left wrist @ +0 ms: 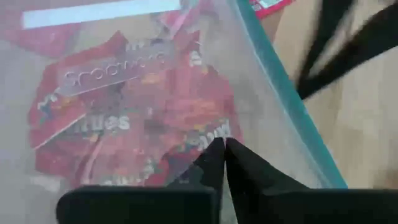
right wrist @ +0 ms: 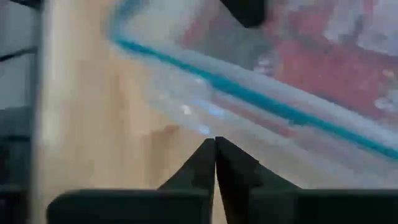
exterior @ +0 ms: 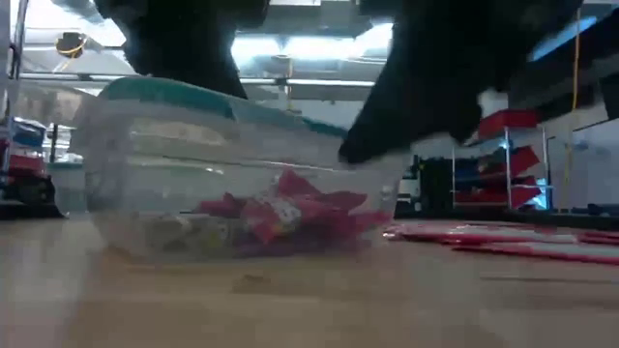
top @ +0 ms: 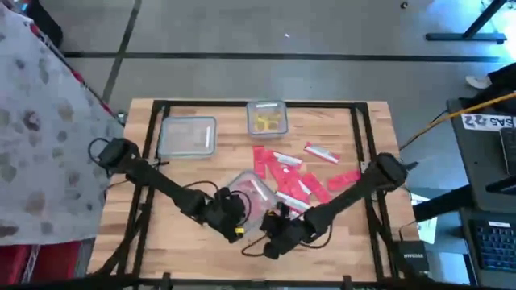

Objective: Sort candy
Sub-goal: Close the rectangular transparent bin

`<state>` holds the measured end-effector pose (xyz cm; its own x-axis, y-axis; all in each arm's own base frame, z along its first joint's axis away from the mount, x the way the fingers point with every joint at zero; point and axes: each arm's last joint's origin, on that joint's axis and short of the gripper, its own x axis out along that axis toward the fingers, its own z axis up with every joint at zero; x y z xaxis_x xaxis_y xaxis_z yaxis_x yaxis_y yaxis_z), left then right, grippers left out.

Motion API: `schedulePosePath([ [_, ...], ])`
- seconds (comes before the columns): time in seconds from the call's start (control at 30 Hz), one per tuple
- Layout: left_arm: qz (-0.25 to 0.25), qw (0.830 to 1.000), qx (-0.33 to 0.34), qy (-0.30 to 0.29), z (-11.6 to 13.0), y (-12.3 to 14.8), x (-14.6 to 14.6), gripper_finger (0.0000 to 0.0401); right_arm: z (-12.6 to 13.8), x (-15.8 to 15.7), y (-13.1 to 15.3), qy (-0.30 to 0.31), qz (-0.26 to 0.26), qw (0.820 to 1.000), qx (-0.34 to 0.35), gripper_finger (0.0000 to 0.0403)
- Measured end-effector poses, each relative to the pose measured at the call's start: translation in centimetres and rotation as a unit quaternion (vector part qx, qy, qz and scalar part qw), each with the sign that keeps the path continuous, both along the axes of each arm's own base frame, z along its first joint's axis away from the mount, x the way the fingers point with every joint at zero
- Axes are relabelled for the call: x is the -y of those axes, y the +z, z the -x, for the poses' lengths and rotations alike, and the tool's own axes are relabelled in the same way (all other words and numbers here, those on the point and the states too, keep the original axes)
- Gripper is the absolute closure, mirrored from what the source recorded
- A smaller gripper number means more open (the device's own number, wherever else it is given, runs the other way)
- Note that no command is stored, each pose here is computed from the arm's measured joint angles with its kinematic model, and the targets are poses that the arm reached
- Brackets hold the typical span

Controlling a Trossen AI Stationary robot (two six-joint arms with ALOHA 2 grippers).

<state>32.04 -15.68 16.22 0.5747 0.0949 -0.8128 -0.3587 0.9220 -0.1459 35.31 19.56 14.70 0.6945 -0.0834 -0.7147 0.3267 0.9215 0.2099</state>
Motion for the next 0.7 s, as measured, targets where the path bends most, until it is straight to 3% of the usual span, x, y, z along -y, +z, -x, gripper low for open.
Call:
schedulePosePath([
  [0.13,0.005,1.0,-0.002,-0.003,-0.3,-0.7,0.2,0.0401,-0.8,1.1,-0.3,-0.01,0.0,1.0,0.0,0.0403],
  [0.4,0.017,0.999,0.029,-0.011,-1.1,-0.8,0.3,0.0401,-0.3,2.0,0.4,-0.009,0.054,0.998,-0.018,0.0403],
  [0.7,0.05,0.995,0.072,-0.041,-2.4,-0.6,0.1,0.0401,2.7,5.1,3.6,-0.146,0.189,0.97,-0.042,0.0403],
])
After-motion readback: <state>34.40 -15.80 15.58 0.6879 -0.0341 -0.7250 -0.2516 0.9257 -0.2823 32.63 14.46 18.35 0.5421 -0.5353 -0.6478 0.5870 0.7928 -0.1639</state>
